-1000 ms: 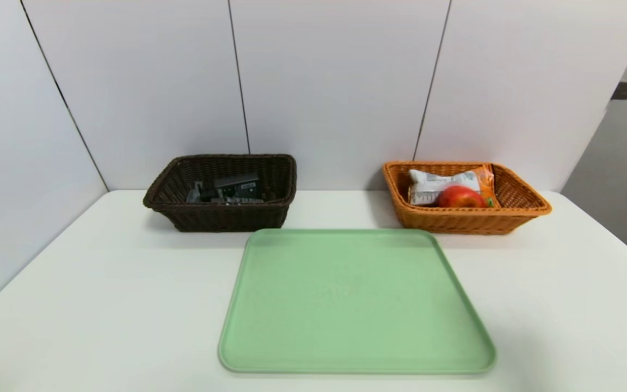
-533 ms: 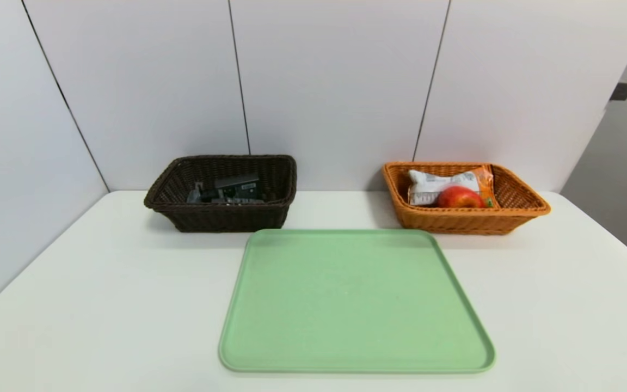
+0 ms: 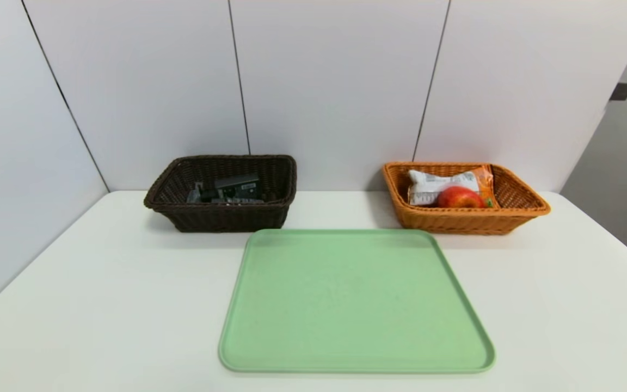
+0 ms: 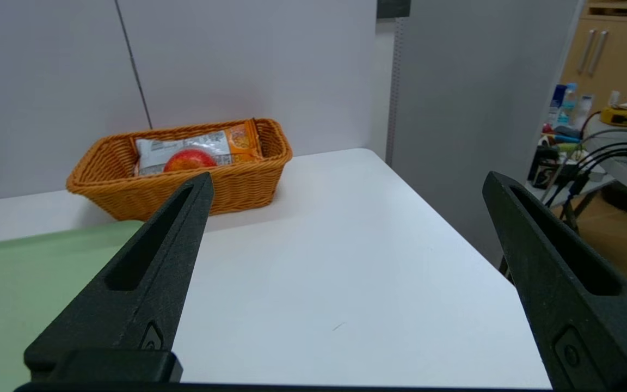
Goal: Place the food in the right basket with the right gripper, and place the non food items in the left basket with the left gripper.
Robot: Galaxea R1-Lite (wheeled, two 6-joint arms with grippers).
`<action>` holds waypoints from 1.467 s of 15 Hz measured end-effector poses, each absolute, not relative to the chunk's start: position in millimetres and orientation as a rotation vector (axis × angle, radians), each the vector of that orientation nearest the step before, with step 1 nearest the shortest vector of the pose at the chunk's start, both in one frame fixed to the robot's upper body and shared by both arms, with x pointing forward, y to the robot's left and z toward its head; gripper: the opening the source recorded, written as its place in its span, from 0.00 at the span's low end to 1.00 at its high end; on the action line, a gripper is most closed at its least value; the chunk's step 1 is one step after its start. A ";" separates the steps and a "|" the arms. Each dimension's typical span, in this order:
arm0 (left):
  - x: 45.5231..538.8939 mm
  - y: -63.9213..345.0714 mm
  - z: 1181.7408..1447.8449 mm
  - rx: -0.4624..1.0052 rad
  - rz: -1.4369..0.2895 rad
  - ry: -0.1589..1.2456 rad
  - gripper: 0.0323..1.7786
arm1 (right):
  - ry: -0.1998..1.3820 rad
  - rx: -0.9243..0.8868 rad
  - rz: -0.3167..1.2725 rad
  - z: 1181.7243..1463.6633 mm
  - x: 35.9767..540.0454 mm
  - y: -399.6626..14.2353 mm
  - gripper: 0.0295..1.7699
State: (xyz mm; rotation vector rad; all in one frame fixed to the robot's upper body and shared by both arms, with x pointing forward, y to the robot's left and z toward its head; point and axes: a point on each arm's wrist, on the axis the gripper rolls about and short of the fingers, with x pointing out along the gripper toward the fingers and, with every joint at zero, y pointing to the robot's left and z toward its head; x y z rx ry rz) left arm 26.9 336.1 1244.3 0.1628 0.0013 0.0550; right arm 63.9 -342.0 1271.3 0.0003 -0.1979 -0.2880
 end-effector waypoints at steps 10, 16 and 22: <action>59.5 335.3 1221.4 0.139 0.063 -0.254 0.95 | -0.474 -0.198 -0.114 1235.4 54.7 -337.6 0.96; 68.1 334.1 1196.0 0.078 0.000 -0.131 0.95 | -0.134 -0.173 -0.038 1196.4 68.0 -336.8 0.96; 69.0 333.9 1185.7 0.000 -0.012 -0.033 0.95 | 0.000 -0.091 0.022 1182.3 68.9 -335.7 0.96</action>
